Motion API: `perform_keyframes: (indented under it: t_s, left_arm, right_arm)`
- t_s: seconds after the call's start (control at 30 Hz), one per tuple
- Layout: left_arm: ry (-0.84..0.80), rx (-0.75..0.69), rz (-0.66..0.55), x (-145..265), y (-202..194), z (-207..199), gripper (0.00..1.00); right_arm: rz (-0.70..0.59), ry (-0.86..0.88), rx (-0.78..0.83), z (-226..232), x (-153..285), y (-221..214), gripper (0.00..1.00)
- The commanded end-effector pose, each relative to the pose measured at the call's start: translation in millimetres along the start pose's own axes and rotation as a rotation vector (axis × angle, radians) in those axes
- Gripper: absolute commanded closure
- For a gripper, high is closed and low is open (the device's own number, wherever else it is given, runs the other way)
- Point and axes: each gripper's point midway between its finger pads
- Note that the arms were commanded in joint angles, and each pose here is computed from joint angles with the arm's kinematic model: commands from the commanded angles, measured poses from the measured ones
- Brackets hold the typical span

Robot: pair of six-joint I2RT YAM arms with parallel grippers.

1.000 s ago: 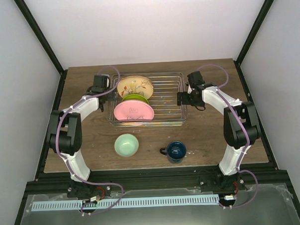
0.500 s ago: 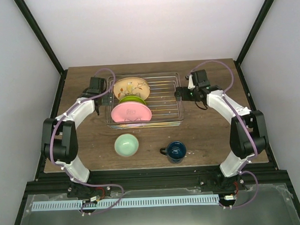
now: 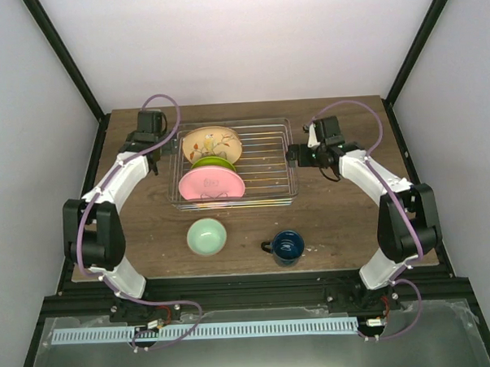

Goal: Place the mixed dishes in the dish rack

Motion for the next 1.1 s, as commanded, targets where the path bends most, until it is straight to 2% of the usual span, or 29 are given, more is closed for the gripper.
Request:
perform_keyframes:
  t_s: [0.0,0.27,0.47,0.7,0.87,1.07]
  left_arm:
    - [-0.071,0.067,-0.078,19.4,28.4,-5.0,0.0]
    - [-0.155,0.151,-0.209,94.1,45.7,7.0,0.0]
    - [-0.211,0.096,-0.191,142.4,10.0,-17.6,0.0]
    - [-0.401,0.035,-0.183,193.8,-26.1,-65.8,0.0]
    - [-0.54,-0.114,-0.061,212.0,-68.9,-109.9,0.0]
    - [-0.573,-0.217,0.13,220.8,-150.8,-142.3,0.0]
  right_arm:
    - [-0.053,-0.002,0.025,5.9,11.3,12.0,0.0]
    - [-0.076,-0.014,0.013,3.7,15.7,15.0,0.0]
    - [-0.052,-0.03,-0.013,0.6,11.6,10.7,0.0]
    - [-0.038,-0.046,-0.033,-2.9,12.7,6.3,0.0]
    - [-0.031,-0.073,-0.036,-6.8,18.2,4.0,0.0]
    - [-0.011,-0.125,-0.044,-15.3,24.2,-2.2,0.0]
Point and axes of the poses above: each gripper's point midway between its finger pads, its own x axis back along the fingers, its own z axis along the line the jaws close on, y = z × x, and after that the axes turned 1 degree about x, right-handed
